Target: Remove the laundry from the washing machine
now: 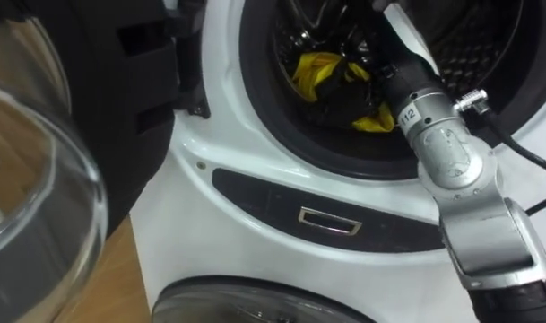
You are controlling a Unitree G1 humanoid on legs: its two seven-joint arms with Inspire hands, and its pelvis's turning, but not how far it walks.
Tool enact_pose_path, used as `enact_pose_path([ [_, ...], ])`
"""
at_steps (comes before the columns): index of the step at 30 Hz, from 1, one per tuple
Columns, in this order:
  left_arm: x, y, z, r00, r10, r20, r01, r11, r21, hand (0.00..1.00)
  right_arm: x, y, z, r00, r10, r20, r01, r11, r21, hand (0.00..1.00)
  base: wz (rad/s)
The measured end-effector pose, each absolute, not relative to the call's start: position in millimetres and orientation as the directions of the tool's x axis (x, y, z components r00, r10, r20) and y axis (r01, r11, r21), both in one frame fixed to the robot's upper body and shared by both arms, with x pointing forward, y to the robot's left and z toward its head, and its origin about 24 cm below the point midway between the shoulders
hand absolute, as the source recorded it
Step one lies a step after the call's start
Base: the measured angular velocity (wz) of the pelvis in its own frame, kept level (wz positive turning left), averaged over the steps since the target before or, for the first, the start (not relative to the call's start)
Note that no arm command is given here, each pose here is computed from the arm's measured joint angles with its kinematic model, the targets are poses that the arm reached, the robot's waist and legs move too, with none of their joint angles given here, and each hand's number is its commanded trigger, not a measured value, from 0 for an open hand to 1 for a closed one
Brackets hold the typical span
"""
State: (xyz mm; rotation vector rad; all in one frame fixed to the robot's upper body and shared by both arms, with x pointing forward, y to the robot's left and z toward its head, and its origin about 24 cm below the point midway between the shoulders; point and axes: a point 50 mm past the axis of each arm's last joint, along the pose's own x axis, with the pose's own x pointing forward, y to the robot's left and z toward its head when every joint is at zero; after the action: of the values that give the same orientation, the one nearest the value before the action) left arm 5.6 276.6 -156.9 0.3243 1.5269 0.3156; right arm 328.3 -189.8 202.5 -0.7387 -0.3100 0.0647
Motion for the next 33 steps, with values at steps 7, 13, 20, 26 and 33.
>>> enact_pose_path([
  [7,6,280,-155,0.026,0.404,-0.914,-0.02,0.915,0.404,0.0,332,-197,201,0.966,0.21,0.15,-0.036,0.687,-0.726,0.0,0.08],
  [13,15,287,-152,0.021,0.412,-0.911,-0.032,0.911,0.411,0.0,337,-203,199,0.954,0.298,-0.024,-0.213,0.62,-0.755,0.1,0.04],
  [20,28,295,-149,0.038,0.427,-0.904,-0.031,0.904,0.426,0.0,337,-205,192,0.916,0.366,-0.163,-0.36,0.573,-0.736,1.0,0.01],
  [26,33,296,-148,0.041,0.427,-0.904,-0.035,0.904,0.425,0.0,338,-214,195,0.928,0.334,-0.164,-0.341,0.587,-0.734,1.0,0.02],
  [33,41,296,-147,0.061,0.425,-0.903,-0.039,0.905,0.423,0.0,338,-222,192,0.942,0.277,-0.189,-0.317,0.554,-0.77,1.0,0.01],
])
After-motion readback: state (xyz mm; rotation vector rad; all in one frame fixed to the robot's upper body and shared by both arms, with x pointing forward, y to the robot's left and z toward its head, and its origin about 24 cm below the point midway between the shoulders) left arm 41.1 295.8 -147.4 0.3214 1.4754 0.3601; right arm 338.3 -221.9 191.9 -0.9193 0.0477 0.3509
